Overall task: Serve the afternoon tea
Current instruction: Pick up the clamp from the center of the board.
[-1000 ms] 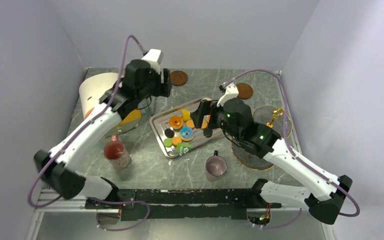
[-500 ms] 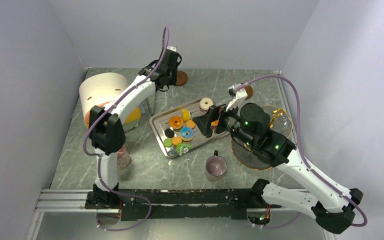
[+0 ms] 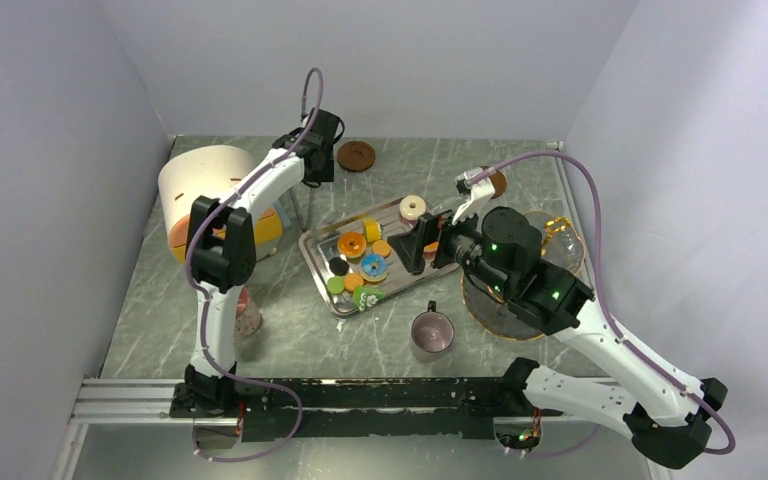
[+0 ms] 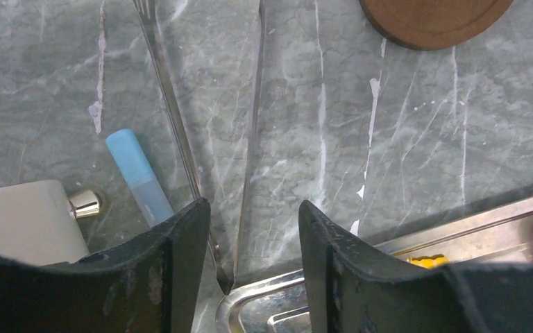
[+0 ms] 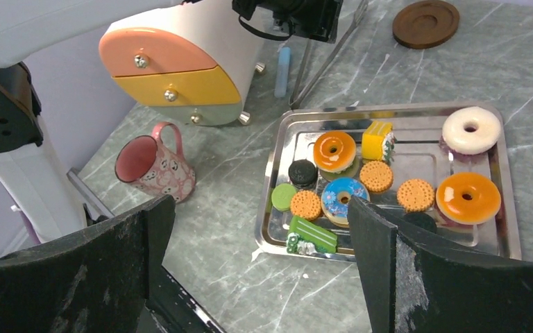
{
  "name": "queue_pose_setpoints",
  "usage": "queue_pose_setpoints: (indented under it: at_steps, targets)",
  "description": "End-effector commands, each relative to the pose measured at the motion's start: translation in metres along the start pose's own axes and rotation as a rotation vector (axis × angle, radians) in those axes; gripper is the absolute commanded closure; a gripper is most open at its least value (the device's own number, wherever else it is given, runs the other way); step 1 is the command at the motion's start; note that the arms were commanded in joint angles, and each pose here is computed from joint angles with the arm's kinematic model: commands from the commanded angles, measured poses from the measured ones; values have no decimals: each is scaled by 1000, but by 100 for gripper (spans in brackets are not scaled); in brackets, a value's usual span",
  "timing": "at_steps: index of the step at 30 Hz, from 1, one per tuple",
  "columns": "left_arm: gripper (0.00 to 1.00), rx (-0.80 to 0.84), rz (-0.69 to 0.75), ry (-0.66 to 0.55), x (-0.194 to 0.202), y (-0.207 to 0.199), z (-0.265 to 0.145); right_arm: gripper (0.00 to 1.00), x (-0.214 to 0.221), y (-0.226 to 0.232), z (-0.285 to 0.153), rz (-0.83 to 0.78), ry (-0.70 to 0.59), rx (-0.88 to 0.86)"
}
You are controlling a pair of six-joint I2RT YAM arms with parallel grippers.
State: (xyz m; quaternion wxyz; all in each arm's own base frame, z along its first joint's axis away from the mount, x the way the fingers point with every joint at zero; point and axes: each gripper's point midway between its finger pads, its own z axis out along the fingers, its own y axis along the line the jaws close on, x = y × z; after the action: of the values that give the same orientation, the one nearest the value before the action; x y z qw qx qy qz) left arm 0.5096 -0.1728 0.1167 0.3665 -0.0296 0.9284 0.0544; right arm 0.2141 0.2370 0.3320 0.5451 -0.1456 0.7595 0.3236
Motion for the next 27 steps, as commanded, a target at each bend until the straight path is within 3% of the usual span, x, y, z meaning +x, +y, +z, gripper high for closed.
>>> queue_pose_setpoints:
  at_steps: [1,11,27]
  targets:
    - [46,11,2,15,6,-6,17,0,-3,-3,-2,-23,-14,10]
    - [52,24,2,69,26,-1,53,0,-1,-11,-8,-35,-17,43]
    - [66,110,120,61,27,-18,72,0,12,-19,-3,-30,6,75]
